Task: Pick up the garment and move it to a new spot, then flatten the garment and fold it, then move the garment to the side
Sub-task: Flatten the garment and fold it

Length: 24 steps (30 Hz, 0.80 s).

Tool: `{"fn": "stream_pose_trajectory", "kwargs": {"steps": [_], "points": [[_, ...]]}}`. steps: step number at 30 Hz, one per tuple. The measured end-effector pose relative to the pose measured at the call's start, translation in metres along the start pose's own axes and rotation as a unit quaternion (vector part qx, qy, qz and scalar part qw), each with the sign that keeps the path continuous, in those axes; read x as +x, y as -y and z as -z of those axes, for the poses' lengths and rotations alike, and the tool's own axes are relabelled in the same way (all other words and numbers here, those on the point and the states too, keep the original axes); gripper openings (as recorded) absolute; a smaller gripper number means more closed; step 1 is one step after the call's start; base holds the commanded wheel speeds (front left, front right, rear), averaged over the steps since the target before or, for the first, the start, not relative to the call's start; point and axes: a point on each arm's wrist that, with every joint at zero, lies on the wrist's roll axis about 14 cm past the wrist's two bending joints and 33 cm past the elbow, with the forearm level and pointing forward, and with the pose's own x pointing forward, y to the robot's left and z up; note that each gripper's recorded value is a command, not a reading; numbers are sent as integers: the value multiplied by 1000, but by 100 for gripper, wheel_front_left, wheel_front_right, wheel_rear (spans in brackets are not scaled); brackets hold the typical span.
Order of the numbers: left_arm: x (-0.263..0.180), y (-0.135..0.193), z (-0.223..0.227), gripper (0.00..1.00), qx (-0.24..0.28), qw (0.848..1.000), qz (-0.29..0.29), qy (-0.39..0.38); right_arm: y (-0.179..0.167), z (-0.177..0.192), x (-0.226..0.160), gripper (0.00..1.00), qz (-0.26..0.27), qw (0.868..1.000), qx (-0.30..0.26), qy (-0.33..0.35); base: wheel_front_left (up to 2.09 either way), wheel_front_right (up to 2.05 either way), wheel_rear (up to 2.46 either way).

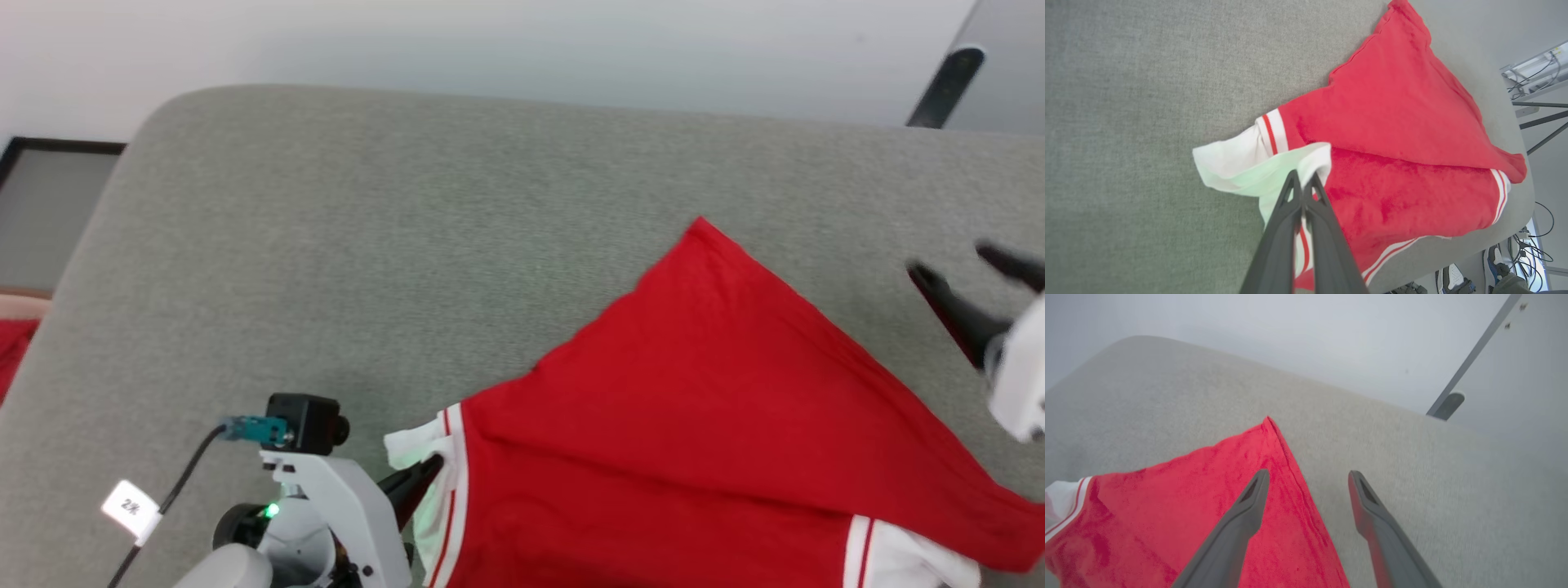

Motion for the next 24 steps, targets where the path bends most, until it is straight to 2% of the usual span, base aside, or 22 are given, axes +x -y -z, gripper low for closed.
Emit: {"fn": "stream_pose_trajectory", "kwargs": {"steps": [4,9,17,24], "points": [[-5,0,0,0,-2,1000,-2,4,-19,-34,23,100,-27,998,-31,37,0,0,0],[-11,0,-1,0,-3,1000,-1,10,-36,-48,55,100,-51,997,-57,20,0,0,0],[-15,-2,-2,0,-11,1000,-2,21,-49,-35,106,100,-69,991,-83,-85,0,0,0],[-2,-3,1,0,-19,1000,2,15,-43,0,147,100,-62,972,-91,-210,0,0,0]]}}
